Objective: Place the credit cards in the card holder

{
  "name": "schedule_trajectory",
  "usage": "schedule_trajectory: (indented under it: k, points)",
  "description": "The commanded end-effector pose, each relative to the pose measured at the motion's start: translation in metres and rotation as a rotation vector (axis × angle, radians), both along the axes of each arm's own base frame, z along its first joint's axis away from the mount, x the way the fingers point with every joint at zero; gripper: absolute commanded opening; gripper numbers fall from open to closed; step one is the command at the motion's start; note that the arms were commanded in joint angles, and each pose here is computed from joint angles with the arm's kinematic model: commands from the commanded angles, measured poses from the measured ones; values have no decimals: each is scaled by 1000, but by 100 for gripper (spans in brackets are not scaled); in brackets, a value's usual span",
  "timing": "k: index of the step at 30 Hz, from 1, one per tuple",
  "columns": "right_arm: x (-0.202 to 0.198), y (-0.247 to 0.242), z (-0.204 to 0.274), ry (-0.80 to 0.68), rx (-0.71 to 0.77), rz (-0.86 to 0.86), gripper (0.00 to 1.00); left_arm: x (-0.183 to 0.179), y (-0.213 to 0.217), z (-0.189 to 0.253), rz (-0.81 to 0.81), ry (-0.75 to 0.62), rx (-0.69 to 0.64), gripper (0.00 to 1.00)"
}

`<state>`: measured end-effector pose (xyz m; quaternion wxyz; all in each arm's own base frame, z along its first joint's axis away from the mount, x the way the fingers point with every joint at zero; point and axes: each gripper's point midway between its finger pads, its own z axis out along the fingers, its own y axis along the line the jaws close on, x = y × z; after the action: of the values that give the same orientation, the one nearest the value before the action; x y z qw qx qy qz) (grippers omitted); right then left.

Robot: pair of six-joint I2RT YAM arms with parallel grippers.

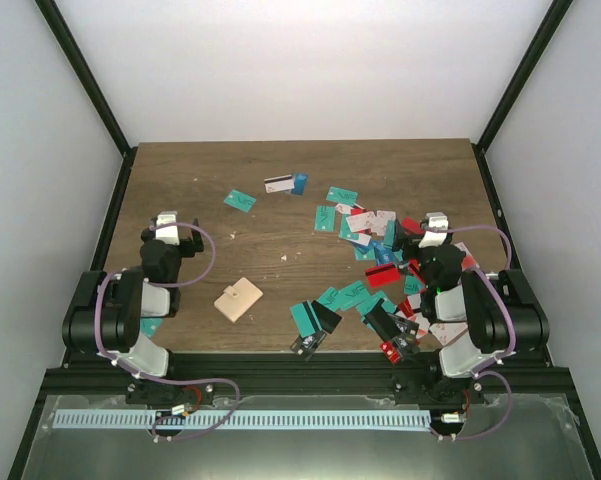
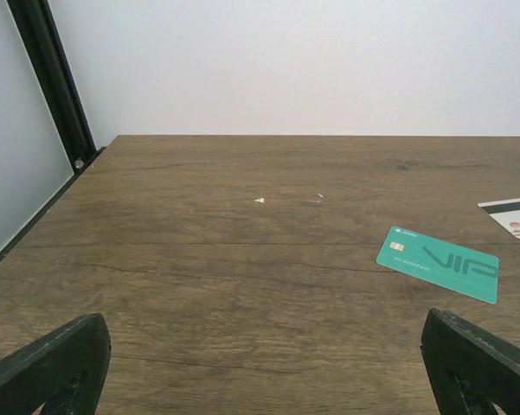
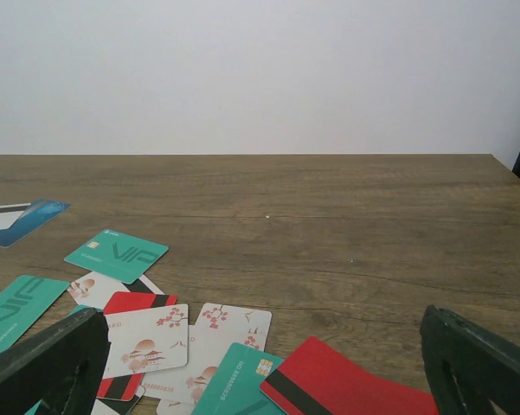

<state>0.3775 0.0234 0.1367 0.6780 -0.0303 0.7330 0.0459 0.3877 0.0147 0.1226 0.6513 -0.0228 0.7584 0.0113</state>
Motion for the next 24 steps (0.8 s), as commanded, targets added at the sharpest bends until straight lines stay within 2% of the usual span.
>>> schedule_trajectory:
  k: [1,16,19,24]
  points:
    - [3,-3,9,-29,2,-6,100,2,-2,12,-12,-48,-5,100]
    - [2,-4,10,-36,-1,-13,100,2,1,14,3,-51,-4,100]
    - [-1,-10,24,-60,14,-57,100,6,8,23,46,-35,-12,100]
    - [9,-21,47,-9,37,-128,100,12,13,40,100,37,-76,100]
